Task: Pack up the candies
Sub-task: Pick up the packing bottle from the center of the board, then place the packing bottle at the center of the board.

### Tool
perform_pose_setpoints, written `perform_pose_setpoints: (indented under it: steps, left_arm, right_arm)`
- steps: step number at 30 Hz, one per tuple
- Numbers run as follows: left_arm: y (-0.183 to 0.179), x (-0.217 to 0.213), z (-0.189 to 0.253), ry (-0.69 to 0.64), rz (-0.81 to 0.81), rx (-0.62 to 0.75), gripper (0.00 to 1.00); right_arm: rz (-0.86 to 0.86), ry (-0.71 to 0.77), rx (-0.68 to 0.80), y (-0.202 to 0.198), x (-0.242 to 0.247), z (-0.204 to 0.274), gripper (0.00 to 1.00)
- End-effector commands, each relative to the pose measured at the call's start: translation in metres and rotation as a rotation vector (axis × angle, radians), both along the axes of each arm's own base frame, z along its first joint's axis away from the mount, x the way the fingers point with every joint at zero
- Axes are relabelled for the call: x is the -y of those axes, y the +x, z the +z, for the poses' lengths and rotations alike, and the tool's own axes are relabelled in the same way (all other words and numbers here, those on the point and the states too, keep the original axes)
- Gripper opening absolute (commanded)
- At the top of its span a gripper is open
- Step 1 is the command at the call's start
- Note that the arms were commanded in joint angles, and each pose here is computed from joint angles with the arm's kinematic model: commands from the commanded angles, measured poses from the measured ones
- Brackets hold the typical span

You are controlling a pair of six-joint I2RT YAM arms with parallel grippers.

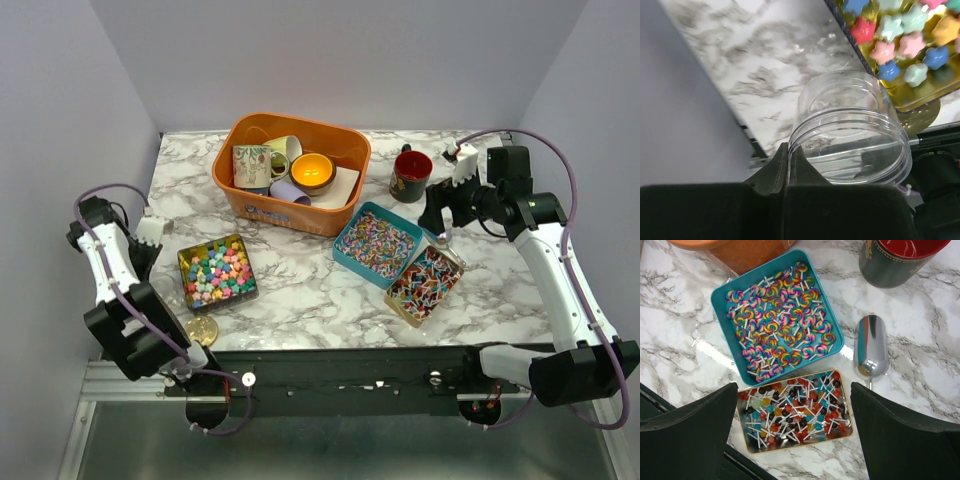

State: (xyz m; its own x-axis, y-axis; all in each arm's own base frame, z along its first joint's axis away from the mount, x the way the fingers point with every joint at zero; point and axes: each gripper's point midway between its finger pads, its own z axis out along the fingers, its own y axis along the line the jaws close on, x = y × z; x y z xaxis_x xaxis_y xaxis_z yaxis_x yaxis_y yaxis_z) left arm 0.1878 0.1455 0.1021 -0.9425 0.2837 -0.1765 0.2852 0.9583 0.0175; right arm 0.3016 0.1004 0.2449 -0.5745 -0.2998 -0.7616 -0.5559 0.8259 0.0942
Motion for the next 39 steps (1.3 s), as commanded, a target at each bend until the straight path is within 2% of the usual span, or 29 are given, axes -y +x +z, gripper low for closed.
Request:
perform_pose_setpoints:
  steps: [1, 3, 7, 11, 12, 14, 15, 17, 19, 22, 25, 32, 35, 39]
  left_arm:
    - [0.019, 0.03, 0.07, -0.004, -0.129, 0.108, 0.0]
    - [0.022, 0.04, 0.089, -0.006, -0.164, 0.1, 0.0]
    - [0.024, 0.068, 0.095, -0.02, -0.263, 0.045, 0.0]
    - [0.033, 0.134, 0.107, -0.133, -0.425, 0.116, 0.0]
    - [0.03, 0.167, 0.108, -0.159, -0.508, 0.125, 0.0]
    - [0.033, 0.202, 0.11, -0.182, -0.589, 0.171, 0.0]
    - [0.026, 0.22, 0.107, -0.194, -0.605, 0.166, 0.0]
    - [0.016, 0.261, 0.103, -0.201, -0.74, 0.174, 0.0]
    - [-0.003, 0.291, 0.087, -0.207, -0.807, 0.103, 0.0]
    - [-0.006, 0.313, 0.068, -0.197, -0.821, 0.044, 0.0]
    - [0.002, 0.334, 0.056, -0.149, -0.855, 0.055, 0.0]
    - [-0.001, 0.387, 0.024, -0.171, -0.875, 0.006, 0.0]
    - [-0.001, 0.398, 0.007, -0.15, -0.862, -0.004, 0.0]
    - [0.003, 0.401, -0.009, -0.123, -0.837, 0.005, 0.06]
  right_arm:
    - [-0.021, 0.001, 0.025, 0.006, 0.0, -0.002, 1.0]
    - [-0.02, 0.002, 0.026, 0.005, 0.0, -0.005, 1.0]
    - [-0.026, -0.003, 0.035, 0.002, 0.002, -0.008, 1.0]
    - [-0.046, -0.013, 0.04, -0.005, 0.007, -0.012, 1.0]
    - [-0.052, -0.016, 0.047, -0.008, 0.008, -0.011, 1.0]
    - [-0.082, -0.026, 0.034, -0.01, 0.013, -0.018, 1.0]
    - [-0.095, -0.033, 0.035, -0.01, 0.015, -0.019, 1.0]
    - [-0.147, -0.062, 0.055, -0.008, 0.025, -0.02, 1.0]
    - [-0.2, -0.105, 0.067, -0.005, 0.037, -0.021, 1.0]
    - [-0.256, -0.177, 0.08, -0.003, 0.054, -0.022, 1.0]
    - [-0.299, -0.223, 0.091, -0.002, 0.066, -0.023, 1.0]
    - [-0.319, -0.226, 0.131, -0.004, 0.07, -0.021, 1.0]
    - [-0.341, -0.273, 0.168, -0.005, 0.081, -0.018, 1.0]
    - [-0.379, -0.322, 0.17, -0.01, 0.095, -0.023, 1.0]
